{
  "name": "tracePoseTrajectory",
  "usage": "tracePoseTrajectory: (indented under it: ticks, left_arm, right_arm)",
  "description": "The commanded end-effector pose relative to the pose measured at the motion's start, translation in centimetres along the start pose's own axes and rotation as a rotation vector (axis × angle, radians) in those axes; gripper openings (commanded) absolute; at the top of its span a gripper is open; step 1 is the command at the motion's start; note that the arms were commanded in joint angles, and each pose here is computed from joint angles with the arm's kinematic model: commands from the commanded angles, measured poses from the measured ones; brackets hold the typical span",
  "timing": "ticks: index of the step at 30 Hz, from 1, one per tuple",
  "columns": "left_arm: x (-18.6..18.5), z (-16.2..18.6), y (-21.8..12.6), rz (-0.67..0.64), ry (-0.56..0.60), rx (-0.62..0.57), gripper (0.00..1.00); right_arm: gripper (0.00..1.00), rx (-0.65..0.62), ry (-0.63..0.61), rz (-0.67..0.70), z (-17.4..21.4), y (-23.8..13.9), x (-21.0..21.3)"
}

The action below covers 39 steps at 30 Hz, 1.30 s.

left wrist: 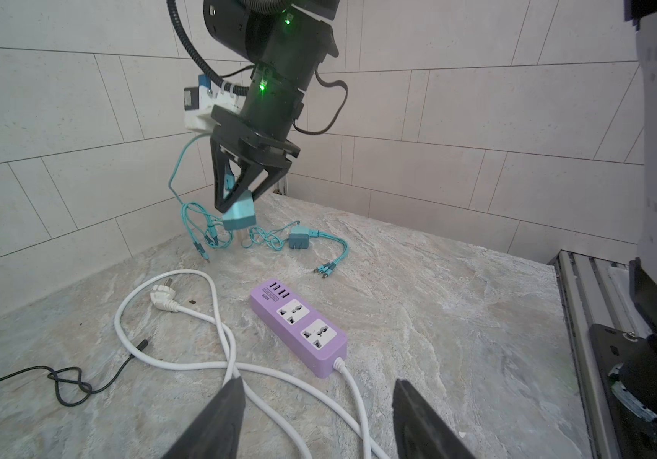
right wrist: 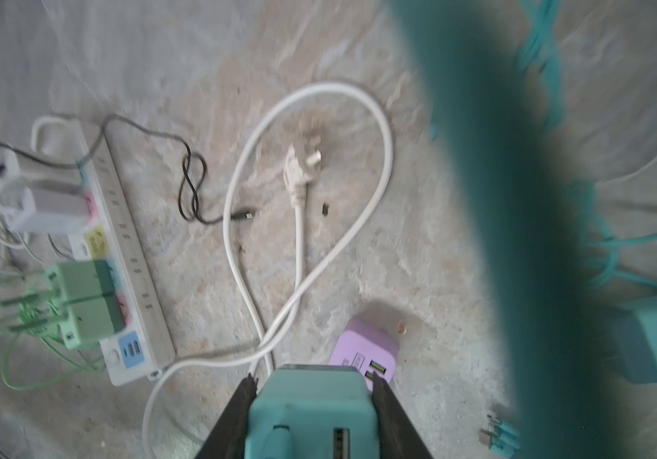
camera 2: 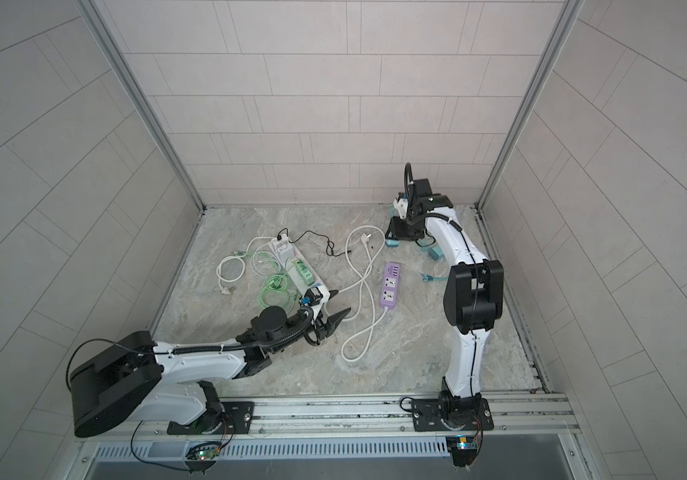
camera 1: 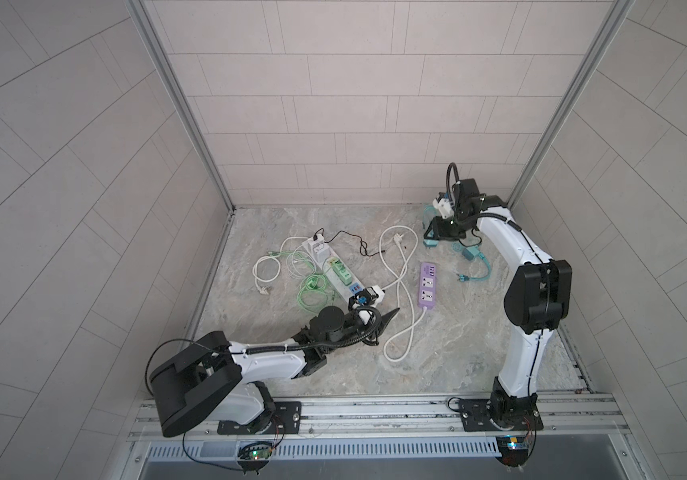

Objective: Insert the plug
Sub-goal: 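Carry the teal charger toward the purple strip with right gripper while left arm withdraws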

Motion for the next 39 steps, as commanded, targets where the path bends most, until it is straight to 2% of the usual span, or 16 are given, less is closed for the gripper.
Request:
tracePoseTrajectory:
  ticks: [1, 6, 12, 21, 28, 33, 39]
  left_arm:
    - [-0.4, 0.4, -0.3, 0.018, -0.002, 0.01, 0.62]
    - [-1.0, 1.0, 0.0, 0.054, -0.025, 0.044, 0.62]
    - [-1.8, 1.6, -0.1, 0.071, -0.043, 0.079, 0.59]
    - [-2.2, 2.9, -1.3, 0.052, -0.073, 0.124, 0.57]
    - [-2.0, 4.0, -2.0, 0.023, -0.098, 0.161, 0.57]
    - [-2.8, 4.4, -1.2, 0.022, -0.11, 0.246, 0.57]
    - [-4.8, 5.2, 1.5, 0.012, -0.093, 0.422, 0.54]
  right_arm:
    - [0.15, -0.016, -0.089, 0.042, 1.9, -1.4, 0.1]
    - [0.15, 0.005, -0.148, 0.078, 4.4, -0.3, -0.1]
    - [0.15, -0.015, -0.081, 0.081, 5.7, 1.2, -0.8]
    - [0.15, -0.113, 0.012, 0.021, 2.9, 2.8, -1.1]
    - [0.15, -0.125, 0.077, 0.13, 1.5, 2.9, -3.1]
    - [0.15, -0.119, 0.104, 0.151, 1.0, 3.8, -4.0]
    - [0.15, -0.109, 0.137, 0.129, 0.7, 4.8, -4.6]
Point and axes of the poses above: each gripper's point midway between its finger pads, its own y axis out along the fingers, its own x axis along the line the jaws close on, z = x × y, the point moved 4 cm from there along -y, back along the fingers, and after that the axes turned 1 degree about y, right-handed, at the moved point
